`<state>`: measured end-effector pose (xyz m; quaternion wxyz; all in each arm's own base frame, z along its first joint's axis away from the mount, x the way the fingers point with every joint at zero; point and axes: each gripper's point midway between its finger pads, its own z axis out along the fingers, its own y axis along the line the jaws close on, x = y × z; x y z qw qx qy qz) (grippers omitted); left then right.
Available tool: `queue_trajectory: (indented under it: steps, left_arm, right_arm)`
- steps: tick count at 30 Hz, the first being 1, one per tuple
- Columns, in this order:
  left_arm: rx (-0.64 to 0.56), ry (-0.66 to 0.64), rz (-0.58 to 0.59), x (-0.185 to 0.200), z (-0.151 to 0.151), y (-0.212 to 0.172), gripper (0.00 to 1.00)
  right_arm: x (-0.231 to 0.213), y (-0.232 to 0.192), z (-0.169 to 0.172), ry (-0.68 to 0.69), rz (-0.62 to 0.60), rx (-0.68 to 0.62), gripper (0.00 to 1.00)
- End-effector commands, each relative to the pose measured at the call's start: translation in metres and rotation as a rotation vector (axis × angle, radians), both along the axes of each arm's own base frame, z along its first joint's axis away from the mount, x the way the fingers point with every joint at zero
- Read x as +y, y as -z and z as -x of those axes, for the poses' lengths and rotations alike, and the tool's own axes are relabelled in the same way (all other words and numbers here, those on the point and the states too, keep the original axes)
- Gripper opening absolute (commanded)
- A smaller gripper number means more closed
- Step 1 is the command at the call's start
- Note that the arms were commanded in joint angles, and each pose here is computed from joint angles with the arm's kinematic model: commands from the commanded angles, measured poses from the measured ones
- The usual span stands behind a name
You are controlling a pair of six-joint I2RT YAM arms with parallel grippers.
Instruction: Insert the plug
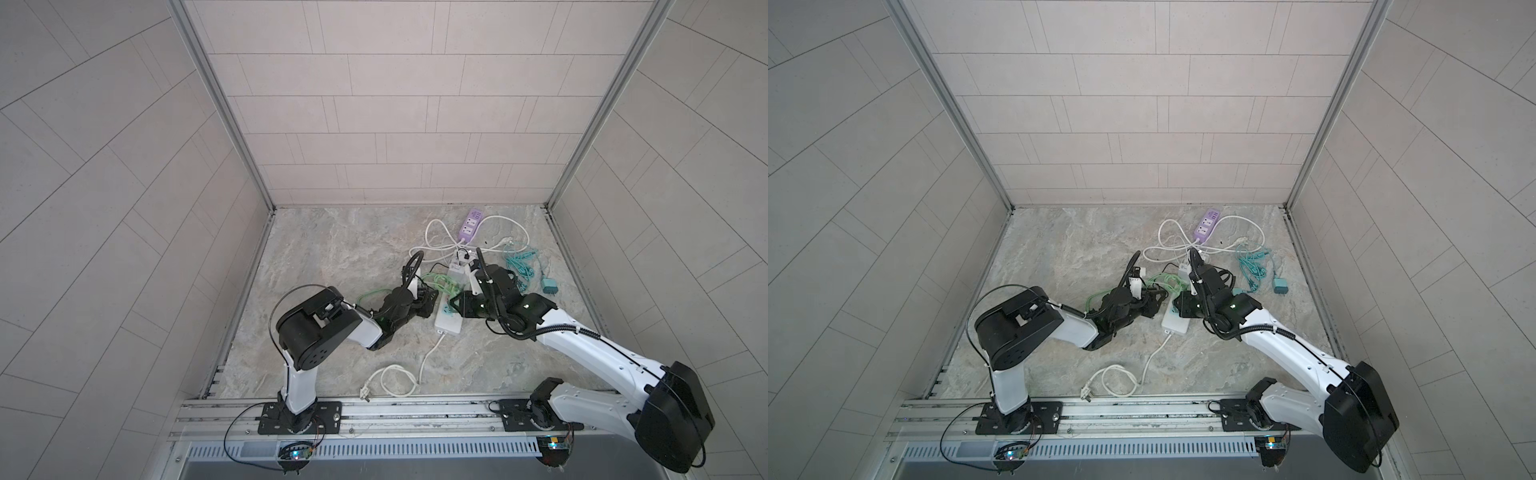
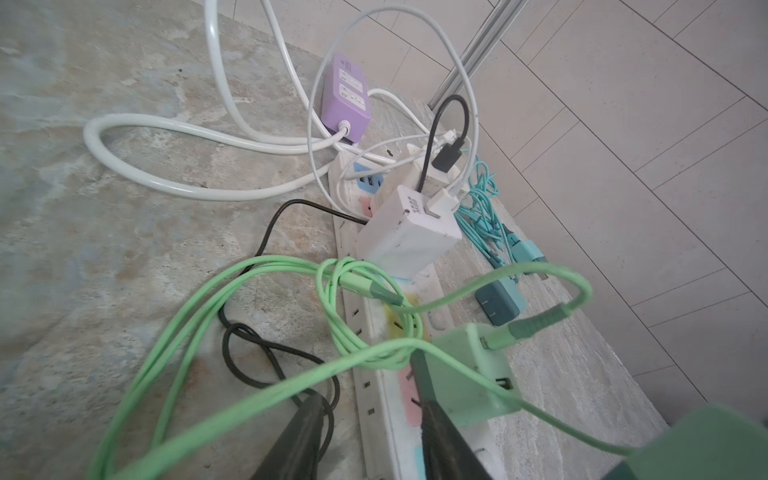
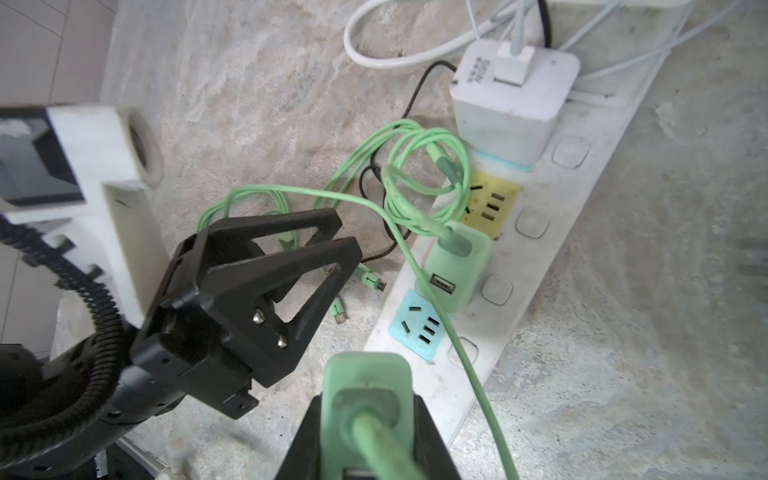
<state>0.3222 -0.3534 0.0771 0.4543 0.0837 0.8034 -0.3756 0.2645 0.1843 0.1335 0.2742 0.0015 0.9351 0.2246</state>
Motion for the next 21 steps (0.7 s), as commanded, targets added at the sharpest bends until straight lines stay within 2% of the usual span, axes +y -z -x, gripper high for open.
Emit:
queue_trajectory:
  steps: [1,9,16,21]
  left_arm:
    - [0.001,0.01,0.037,-0.011,-0.004,-0.001,0.44]
    - [0.01,0.025,0.043,-0.014,-0.004,0.0,0.44]
    - [0.03,0.032,0.049,-0.011,0.002,0.005,0.43]
    - [0.048,0.041,0.059,-0.007,0.009,0.009,0.43]
  right_arm:
    - [-0.002,0.0,-0.006,0.032,0.018,-0.024,0.0]
    - [-0.014,0.02,-0.01,0.111,0.132,-0.032,0.0]
    - [-0.004,0.036,-0.01,0.105,0.188,0.005,0.0]
    - [-0.001,0.037,-0.012,0.126,0.235,-0.017,0.0]
